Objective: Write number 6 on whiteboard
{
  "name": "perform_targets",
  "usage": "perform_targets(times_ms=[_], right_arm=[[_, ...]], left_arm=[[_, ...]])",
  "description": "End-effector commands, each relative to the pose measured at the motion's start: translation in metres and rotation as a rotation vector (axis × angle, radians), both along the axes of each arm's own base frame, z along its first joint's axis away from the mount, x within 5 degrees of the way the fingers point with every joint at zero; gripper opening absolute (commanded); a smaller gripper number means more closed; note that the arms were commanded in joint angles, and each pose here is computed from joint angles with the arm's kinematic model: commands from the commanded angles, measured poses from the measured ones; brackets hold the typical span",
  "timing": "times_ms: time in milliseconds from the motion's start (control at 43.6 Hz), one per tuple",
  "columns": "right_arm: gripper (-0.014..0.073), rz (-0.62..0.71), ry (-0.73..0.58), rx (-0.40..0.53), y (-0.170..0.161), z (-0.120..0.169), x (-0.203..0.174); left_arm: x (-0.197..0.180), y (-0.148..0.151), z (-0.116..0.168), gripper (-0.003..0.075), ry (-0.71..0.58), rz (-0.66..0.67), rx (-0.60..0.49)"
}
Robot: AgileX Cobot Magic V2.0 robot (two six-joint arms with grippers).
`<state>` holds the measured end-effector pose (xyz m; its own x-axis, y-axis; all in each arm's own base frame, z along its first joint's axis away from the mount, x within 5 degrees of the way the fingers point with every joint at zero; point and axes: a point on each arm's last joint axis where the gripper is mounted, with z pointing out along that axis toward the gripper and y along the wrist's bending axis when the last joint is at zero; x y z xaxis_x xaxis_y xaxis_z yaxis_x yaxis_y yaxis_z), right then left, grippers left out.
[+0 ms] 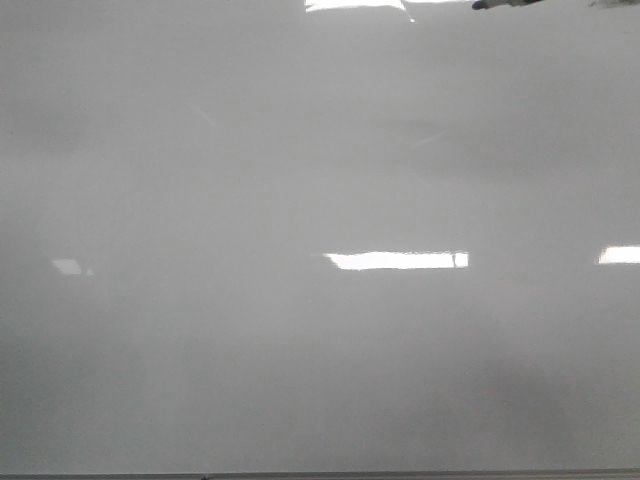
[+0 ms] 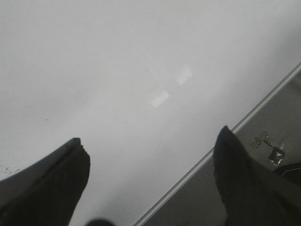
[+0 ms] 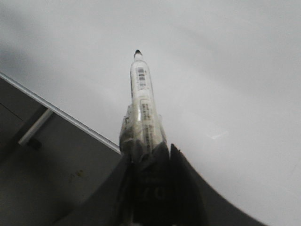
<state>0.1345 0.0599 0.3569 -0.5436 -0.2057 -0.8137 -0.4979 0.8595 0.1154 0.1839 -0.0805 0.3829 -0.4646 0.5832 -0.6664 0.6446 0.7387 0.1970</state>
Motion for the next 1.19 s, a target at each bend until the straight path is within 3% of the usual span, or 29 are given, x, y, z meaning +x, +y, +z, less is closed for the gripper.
perform_targets(times_ms=[0, 229, 527, 710, 985, 1169], right_arm=[[-0.0057, -0.092, -0.133, 0.112, -0.003, 0.002, 0.005], [-0.0057, -0.228, -0.246, 0.209, -0.006, -0.005, 0.030], [-0.0057, -0.298, -0.227, 0.186, -0.004, -0.022, 0.068], [-0.0057, -0.296, -0.214, 0.180, 0.001, -0.016, 0.089], [-0.0057, -0.280, -0.134, 0.146, 0.011, -0.023, 0.124], [-0.0057, -0.188, 0.056, 0.084, 0.024, -0.051, 0.131]], left_arm=[[-0.002, 0.002, 0.018, 0.0531, -0.085, 0.022, -0.058], [-0.002, 0.001, 0.018, 0.0531, -0.082, 0.020, -0.072], [-0.002, 0.000, 0.018, 0.0512, -0.077, 0.018, -0.083], [-0.002, 0.000, 0.018, 0.0510, -0.077, 0.018, -0.083], [-0.002, 0.000, 0.018, 0.0510, -0.077, 0.018, -0.083], [-0.002, 0.000, 0.019, 0.0510, -0.081, 0.019, -0.085]])
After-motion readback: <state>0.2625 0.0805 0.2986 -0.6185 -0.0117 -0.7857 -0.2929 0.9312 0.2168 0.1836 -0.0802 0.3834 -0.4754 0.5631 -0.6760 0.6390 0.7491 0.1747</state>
